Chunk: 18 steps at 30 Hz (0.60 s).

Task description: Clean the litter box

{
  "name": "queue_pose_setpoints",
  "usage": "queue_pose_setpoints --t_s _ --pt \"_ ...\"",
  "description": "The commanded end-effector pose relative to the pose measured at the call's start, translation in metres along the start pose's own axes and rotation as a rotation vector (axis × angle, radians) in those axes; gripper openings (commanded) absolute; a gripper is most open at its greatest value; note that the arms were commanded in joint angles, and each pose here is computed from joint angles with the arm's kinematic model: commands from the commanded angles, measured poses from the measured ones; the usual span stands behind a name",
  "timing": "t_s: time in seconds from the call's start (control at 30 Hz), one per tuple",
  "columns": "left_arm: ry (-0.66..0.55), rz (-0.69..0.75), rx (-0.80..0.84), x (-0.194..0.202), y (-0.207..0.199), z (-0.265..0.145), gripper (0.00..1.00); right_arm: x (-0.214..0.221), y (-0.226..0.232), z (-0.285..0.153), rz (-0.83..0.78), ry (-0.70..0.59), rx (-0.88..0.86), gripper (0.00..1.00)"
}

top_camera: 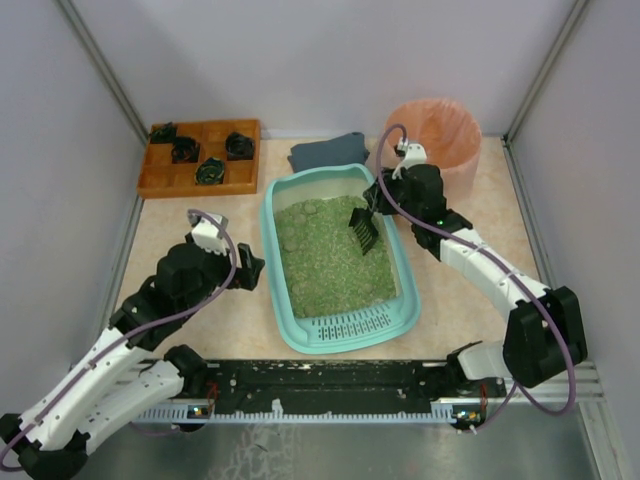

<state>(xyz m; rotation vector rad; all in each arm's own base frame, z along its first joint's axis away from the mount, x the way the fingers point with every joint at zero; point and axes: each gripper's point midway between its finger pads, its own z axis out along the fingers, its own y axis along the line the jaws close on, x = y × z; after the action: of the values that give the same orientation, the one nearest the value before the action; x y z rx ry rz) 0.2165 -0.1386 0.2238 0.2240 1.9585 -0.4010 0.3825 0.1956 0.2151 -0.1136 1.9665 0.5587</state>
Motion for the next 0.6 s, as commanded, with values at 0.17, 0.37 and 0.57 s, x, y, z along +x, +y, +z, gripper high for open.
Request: queue_pose_setpoints --t_s 0.17,0.37,0.57 --pt "0.038 0.04 -0.004 0.006 -0.003 0.014 0.98 -0.019 0.018 -0.001 -0.036 -0.042 -0.08 0.37" --pt "0.045 0.041 -0.007 0.007 -0.003 0.015 0.98 -0.007 0.016 0.005 -0.05 -0.007 -0.072 0.35" --pt "0.037 0.037 -0.013 0.006 -0.001 0.014 0.98 0.009 0.016 0.011 -0.072 0.029 -0.049 0.32"
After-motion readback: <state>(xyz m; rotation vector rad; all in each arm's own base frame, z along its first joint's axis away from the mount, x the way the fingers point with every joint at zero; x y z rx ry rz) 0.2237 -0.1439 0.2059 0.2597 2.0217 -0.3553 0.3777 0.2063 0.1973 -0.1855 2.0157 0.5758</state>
